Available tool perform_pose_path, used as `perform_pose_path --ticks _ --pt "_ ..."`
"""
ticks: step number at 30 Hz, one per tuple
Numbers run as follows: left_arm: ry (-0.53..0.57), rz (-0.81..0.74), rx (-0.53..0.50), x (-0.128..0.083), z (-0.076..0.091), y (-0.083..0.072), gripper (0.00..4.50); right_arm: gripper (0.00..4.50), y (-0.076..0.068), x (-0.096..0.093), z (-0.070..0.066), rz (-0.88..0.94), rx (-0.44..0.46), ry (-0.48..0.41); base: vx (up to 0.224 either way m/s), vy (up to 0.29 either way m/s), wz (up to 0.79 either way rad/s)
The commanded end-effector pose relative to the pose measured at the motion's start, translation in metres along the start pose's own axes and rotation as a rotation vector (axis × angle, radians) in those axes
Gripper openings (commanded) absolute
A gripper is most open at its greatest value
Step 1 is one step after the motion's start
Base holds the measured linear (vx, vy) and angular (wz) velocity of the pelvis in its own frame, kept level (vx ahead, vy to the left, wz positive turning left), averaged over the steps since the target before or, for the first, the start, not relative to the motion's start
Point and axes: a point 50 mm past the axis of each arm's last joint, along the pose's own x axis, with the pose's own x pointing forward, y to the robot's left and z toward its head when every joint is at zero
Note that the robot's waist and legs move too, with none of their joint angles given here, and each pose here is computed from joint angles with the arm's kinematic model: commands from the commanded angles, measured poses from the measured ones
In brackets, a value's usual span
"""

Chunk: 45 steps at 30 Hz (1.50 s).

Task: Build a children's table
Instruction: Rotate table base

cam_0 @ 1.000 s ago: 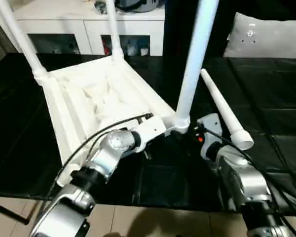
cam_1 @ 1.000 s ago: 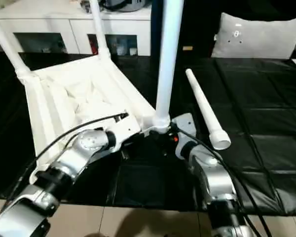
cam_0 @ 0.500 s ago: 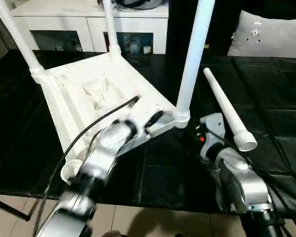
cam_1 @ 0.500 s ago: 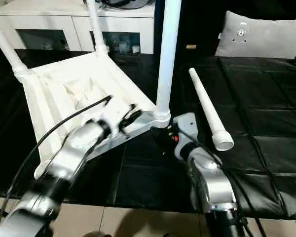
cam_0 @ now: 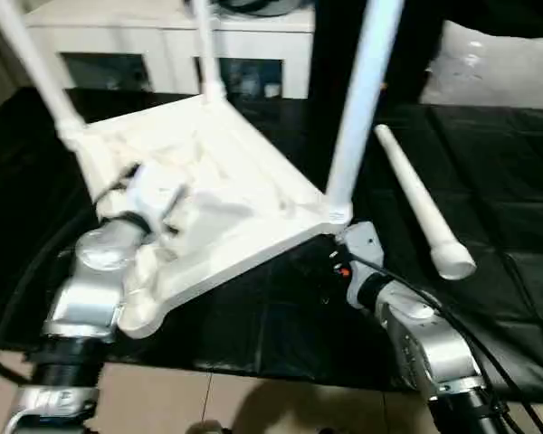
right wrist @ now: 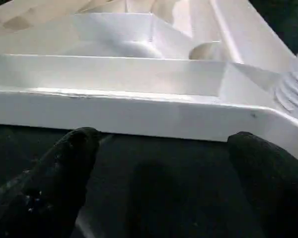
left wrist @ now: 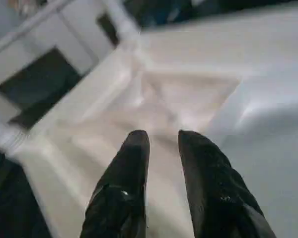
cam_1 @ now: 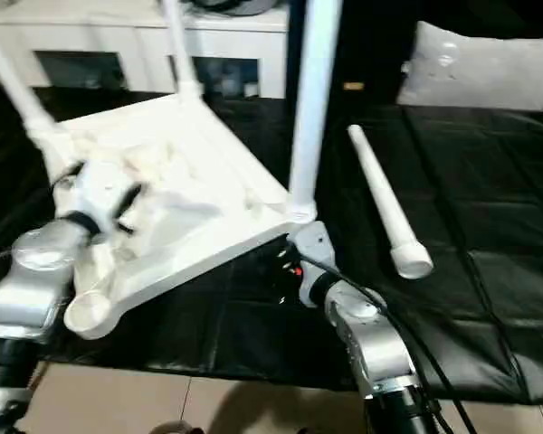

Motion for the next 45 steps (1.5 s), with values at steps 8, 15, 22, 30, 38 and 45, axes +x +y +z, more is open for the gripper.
perform_pose_path --ticks 8,15,22,30,38,45 --pt "0.271 0.027 0.071 -0.023 -0.043 0.025 0.36 4.50 0.003 0.017 -0.002 -0.008 -0.011 0.046 0.000 0.000 0.00" --pt "0.313 -0.061 0.062 -0.028 -0.049 0.015 0.01 4.50 0.005 0.023 -0.003 -0.003 -0.003 0.049 0.000 0.000 0.00" --pt "0.277 -0.541 0.132 -0.044 -0.046 -0.030 0.01 4.50 0.003 0.039 -0.002 -0.020 0.020 0.060 0.000 0.000 0.00" --pt "0.158 -0.920 0.227 -0.056 -0.036 -0.054 0.01 4.50 0.001 0.050 0.007 -0.029 0.029 0.041 0.000 0.000 0.00" --pt "0.046 -1.170 0.169 -0.052 -0.028 -0.092 0.01 4.50 -0.003 0.051 0.007 -0.032 0.002 0.043 0.000 0.000 0.00" --pt "-0.067 -1.098 0.153 -0.029 -0.018 -0.111 0.01 4.50 -0.010 0.050 0.008 -0.053 -0.013 0.036 0.000 0.000 0.00"
